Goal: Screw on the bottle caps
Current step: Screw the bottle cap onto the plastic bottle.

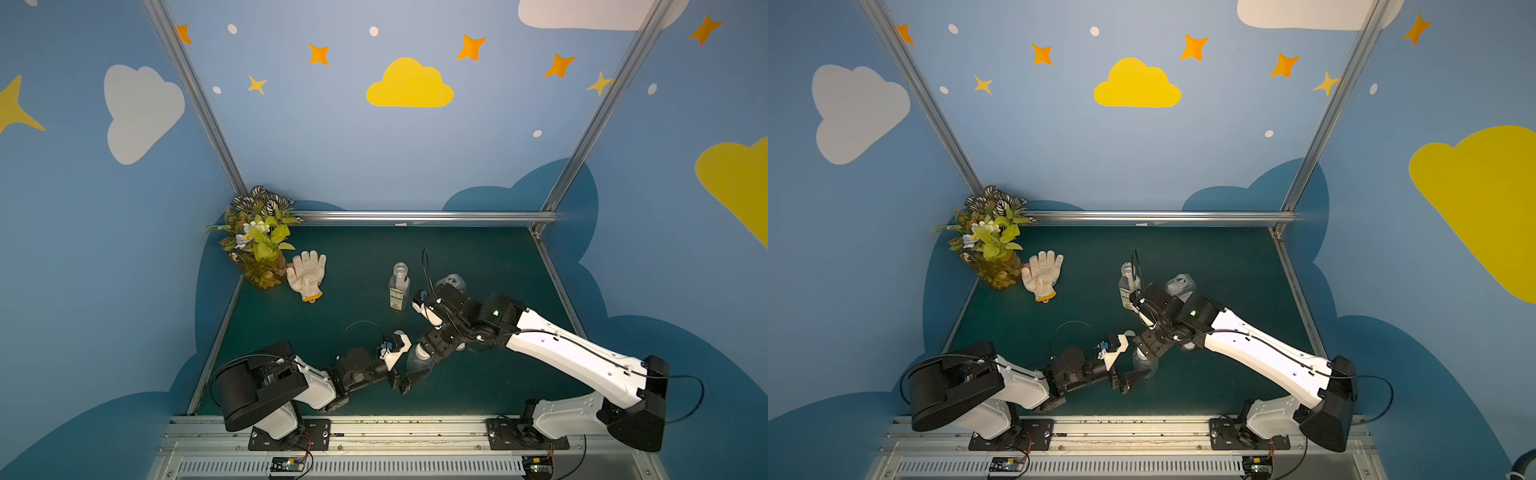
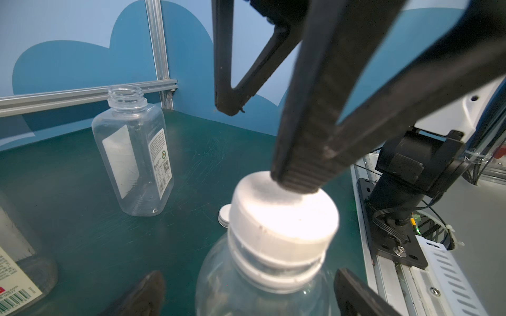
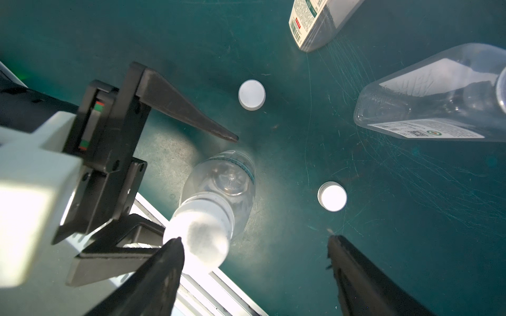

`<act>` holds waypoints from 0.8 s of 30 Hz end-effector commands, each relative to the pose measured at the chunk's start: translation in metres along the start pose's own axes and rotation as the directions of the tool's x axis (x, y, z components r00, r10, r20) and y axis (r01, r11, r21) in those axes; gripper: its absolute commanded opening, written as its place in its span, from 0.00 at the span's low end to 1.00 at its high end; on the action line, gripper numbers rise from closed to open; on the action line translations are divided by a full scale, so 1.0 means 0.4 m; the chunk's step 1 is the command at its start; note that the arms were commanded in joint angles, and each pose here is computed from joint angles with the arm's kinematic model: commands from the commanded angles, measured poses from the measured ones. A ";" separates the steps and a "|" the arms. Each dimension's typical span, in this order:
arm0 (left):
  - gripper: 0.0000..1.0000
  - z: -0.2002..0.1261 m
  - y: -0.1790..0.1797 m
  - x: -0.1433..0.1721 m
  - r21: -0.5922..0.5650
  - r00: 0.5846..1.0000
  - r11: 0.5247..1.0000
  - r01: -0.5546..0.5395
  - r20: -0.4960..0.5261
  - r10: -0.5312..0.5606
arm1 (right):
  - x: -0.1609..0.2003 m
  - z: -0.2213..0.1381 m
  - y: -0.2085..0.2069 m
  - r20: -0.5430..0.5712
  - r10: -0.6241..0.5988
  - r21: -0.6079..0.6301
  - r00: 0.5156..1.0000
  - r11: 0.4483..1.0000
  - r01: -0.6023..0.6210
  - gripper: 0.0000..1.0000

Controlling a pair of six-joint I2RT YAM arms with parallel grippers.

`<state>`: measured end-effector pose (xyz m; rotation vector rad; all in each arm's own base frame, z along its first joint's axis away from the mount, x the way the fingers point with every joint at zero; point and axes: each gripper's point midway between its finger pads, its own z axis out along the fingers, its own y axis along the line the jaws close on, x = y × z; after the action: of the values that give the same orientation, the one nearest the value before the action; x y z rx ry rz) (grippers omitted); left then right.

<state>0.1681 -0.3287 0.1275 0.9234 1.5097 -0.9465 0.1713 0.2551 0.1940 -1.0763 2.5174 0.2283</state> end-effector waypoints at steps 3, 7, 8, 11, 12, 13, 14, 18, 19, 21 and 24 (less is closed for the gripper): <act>1.00 0.006 -0.015 -0.010 0.032 0.999 0.999 -0.035 -0.007 0.035 | 0.003 -0.012 -0.010 0.014 0.018 0.007 1.000 1.000 -0.018 0.87; 0.99 0.018 -0.015 -0.011 0.032 0.999 0.999 -0.036 -0.010 0.036 | 0.005 -0.011 -0.010 0.012 0.018 0.008 1.000 1.000 -0.018 0.87; 0.99 0.021 -0.016 -0.013 0.033 0.999 0.999 -0.039 -0.008 0.039 | 0.003 -0.012 -0.010 0.014 0.019 0.007 1.000 1.000 -0.019 0.87; 0.98 0.027 -0.012 -0.019 0.021 0.999 0.999 -0.046 -0.002 0.046 | 0.004 -0.010 -0.010 0.013 0.020 0.009 1.000 1.000 -0.020 0.87; 0.98 0.028 -0.011 -0.021 0.019 0.999 0.999 -0.048 0.000 0.048 | 0.005 -0.010 -0.011 0.012 0.021 0.010 1.000 1.000 -0.021 0.87; 0.98 0.029 -0.010 -0.023 0.016 0.999 0.999 -0.049 0.002 0.049 | 0.006 -0.009 -0.011 0.011 0.022 0.011 1.000 1.000 -0.022 0.87; 0.97 0.030 -0.009 -0.024 0.014 0.999 0.999 -0.050 0.001 0.050 | 0.007 -0.008 -0.012 0.009 0.022 0.011 1.000 1.000 -0.022 0.87; 0.94 0.035 -0.008 -0.018 0.015 0.999 0.999 -0.048 -0.014 0.048 | 0.008 -0.007 -0.013 0.007 0.023 0.013 1.000 1.000 -0.023 0.87; 0.92 0.035 -0.008 -0.015 0.015 0.999 0.999 -0.047 -0.018 0.048 | 0.008 -0.006 -0.013 0.007 0.024 0.013 1.000 1.000 -0.024 0.87; 0.90 0.034 -0.005 -0.009 0.009 0.999 0.999 -0.045 -0.025 0.045 | 0.008 -0.005 -0.014 0.005 0.024 0.015 1.000 1.000 -0.024 0.87; 0.85 0.033 -0.005 -0.002 0.008 0.998 0.999 -0.044 -0.033 0.044 | 0.008 -0.006 -0.014 0.005 0.022 0.016 1.000 1.000 -0.022 0.87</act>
<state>0.1692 -0.3396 0.1310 0.9715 1.4981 -0.9230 0.1726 0.2541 0.1940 -1.0686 2.5189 0.2240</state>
